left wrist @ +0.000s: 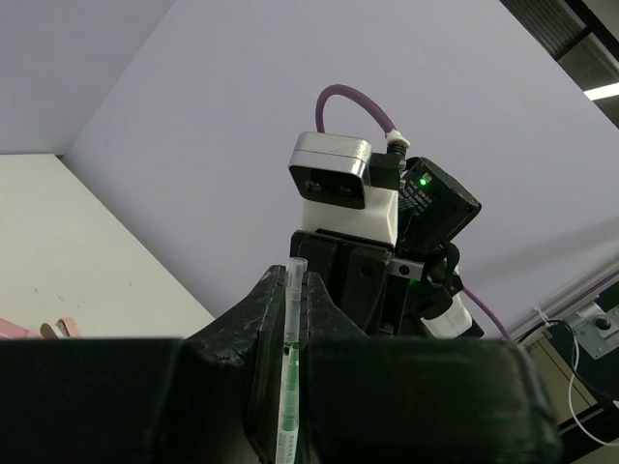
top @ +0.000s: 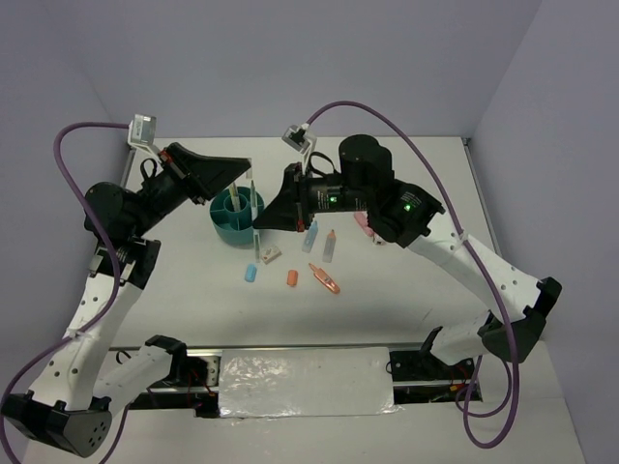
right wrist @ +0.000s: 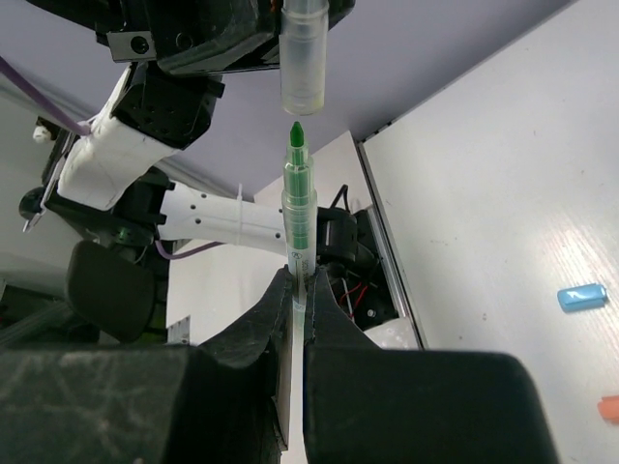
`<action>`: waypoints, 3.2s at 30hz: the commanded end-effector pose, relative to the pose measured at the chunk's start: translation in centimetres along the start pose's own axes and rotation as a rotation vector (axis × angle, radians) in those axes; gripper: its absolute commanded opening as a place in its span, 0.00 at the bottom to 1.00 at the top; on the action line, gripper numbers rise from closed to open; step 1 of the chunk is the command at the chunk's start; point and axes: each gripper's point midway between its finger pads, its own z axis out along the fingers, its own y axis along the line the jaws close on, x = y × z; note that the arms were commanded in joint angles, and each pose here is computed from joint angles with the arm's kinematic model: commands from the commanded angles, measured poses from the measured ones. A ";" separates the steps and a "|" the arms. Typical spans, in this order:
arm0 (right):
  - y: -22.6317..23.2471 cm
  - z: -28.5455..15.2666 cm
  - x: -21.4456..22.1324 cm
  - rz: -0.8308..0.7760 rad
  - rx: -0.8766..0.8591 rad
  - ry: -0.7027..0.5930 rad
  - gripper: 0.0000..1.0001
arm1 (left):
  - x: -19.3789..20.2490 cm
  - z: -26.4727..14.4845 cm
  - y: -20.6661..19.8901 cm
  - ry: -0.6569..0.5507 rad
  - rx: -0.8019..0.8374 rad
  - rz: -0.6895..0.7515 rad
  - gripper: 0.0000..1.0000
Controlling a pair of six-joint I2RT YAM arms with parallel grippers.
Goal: Sort the stationery into containers
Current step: Close the pen cap on the pen.
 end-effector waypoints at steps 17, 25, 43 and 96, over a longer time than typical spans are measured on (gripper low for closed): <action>0.7 0.1 -1.1 -0.045 -0.041 0.005 0.00 | -1.1 0.9 -0.4 -0.034 0.035 0.059 0.00; -0.3 0.1 -1.1 -0.031 -0.032 0.017 0.00 | -1.3 0.9 -0.5 -0.034 0.024 0.073 0.00; -0.9 -0.3 -1.9 -0.035 -0.015 0.010 0.00 | -1.3 1.1 0.1 -0.029 0.005 0.078 0.00; -1.3 0.1 -4.0 -0.176 0.006 0.032 0.00 | -2.6 2.2 -0.9 -0.010 0.006 0.121 0.59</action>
